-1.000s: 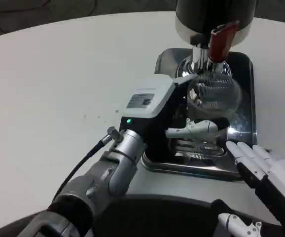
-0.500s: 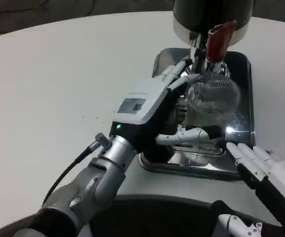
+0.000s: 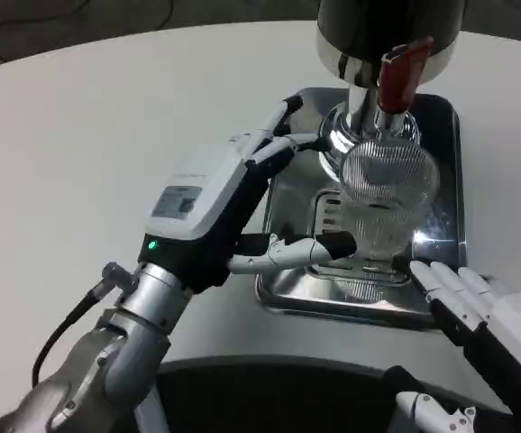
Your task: Grasp the cup under the faucet to collect the drink, then remove the cup.
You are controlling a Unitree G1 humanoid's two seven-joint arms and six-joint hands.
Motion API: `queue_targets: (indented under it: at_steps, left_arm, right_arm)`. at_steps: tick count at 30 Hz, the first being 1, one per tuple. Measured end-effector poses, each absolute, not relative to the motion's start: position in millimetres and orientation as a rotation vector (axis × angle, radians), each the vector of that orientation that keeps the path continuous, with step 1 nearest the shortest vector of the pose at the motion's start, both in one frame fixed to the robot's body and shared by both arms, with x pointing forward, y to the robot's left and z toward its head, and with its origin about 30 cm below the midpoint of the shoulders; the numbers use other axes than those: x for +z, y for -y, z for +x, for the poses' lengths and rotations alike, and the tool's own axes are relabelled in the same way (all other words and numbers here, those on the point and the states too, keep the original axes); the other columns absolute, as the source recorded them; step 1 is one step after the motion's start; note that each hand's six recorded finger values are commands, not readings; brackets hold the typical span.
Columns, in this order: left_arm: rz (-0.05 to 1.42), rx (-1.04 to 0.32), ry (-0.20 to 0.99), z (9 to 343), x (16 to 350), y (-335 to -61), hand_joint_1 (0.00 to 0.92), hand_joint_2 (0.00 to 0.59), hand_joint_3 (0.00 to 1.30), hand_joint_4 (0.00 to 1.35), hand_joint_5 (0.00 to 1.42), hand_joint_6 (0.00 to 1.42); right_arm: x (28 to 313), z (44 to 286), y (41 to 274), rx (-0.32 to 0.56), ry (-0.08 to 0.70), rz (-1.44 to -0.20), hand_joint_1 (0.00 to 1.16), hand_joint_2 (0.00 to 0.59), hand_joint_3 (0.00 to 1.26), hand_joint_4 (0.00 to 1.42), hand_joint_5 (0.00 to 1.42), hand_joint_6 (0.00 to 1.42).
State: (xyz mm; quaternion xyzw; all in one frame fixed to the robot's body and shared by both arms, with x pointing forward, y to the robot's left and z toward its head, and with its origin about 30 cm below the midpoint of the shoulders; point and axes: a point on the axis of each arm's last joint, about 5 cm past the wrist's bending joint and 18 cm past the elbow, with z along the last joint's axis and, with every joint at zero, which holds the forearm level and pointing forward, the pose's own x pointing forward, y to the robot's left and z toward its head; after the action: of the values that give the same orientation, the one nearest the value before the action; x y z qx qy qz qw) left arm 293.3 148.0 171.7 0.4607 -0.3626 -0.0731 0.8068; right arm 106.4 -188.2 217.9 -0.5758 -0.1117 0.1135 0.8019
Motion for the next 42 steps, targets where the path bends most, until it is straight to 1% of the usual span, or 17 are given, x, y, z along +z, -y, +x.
queue_targets:
  at_steps: [5, 11, 17, 22, 24, 27, 30, 31, 33, 34, 39, 42]
  left_arm:
    - [0.944, -0.107, 0.776, 285, 179, -160, 0.036, 0.03, 0.33, 0.04, 0.18, 0.26]
    - [0.875, -0.085, 0.817, 274, 194, -168, 0.006, 0.045, 0.3, 0.16, 0.25, 0.31]
    - [0.71, -0.116, 0.863, 266, 220, -176, 0.0, 0.075, 0.33, 0.33, 0.37, 0.41]
    - [0.603, -0.199, 0.915, 265, 243, -179, 0.0, 0.081, 0.35, 0.4, 0.45, 0.47]
    - [0.557, -0.244, 0.931, 264, 253, -179, 0.0, 0.087, 0.35, 0.42, 0.46, 0.47]
    - [0.481, -0.306, 0.945, 266, 273, -181, 0.0, 0.094, 0.33, 0.4, 0.47, 0.46]
    - [0.448, -0.347, 0.932, 267, 282, -183, 0.0, 0.097, 0.31, 0.39, 0.46, 0.45]
    - [0.418, -0.372, 0.919, 269, 288, -184, 0.0, 0.099, 0.3, 0.37, 0.44, 0.45]
    - [0.376, -0.423, 0.917, 270, 299, -184, 0.0, 0.1, 0.26, 0.27, 0.35, 0.4]
    - [0.365, -0.447, 0.912, 271, 303, -183, 0.0, 0.1, 0.24, 0.25, 0.33, 0.38]
    - [0.337, -0.572, 0.865, 277, 325, -181, 0.0, 0.101, 0.2, 0.17, 0.27, 0.32]
    - [0.329, -0.606, 0.851, 280, 331, -179, 0.0, 0.101, 0.19, 0.17, 0.26, 0.31]
  right_arm:
    - [218, 107, 188, 0.241, 0.243, -1.233, 0.2, 0.417, 0.01, 0.0, 0.0, 0.0]
    - [219, 107, 188, 0.238, 0.242, -1.231, 0.2, 0.417, 0.01, 0.0, 0.0, 0.0]
    - [220, 108, 189, 0.225, 0.239, -1.224, 0.2, 0.417, 0.02, 0.0, 0.0, 0.0]
    - [221, 111, 190, 0.208, 0.243, -1.214, 0.2, 0.417, 0.02, 0.0, 0.0, 0.0]
    - [222, 113, 191, 0.197, 0.241, -1.208, 0.2, 0.417, 0.02, 0.0, 0.0, 0.0]
    - [223, 117, 193, 0.174, 0.237, -1.195, 0.2, 0.417, 0.02, 0.0, 0.0, 0.0]
    - [224, 119, 194, 0.163, 0.231, -1.189, 0.2, 0.417, 0.02, 0.0, 0.0, 0.0]
    - [225, 120, 194, 0.16, 0.235, -1.19, 0.2, 0.417, 0.02, 0.0, 0.0, 0.0]
    - [225, 120, 195, 0.158, 0.237, -1.191, 0.2, 0.417, 0.02, 0.0, 0.0, 0.0]
    - [225, 120, 195, 0.157, 0.235, -1.189, 0.2, 0.417, 0.02, 0.0, 0.0, 0.0]
    - [225, 121, 194, 0.16, 0.233, -1.185, 0.2, 0.417, 0.02, 0.0, 0.0, 0.0]
    - [225, 121, 194, 0.156, 0.229, -1.18, 0.2, 0.417, 0.02, 0.0, 0.0, 0.0]
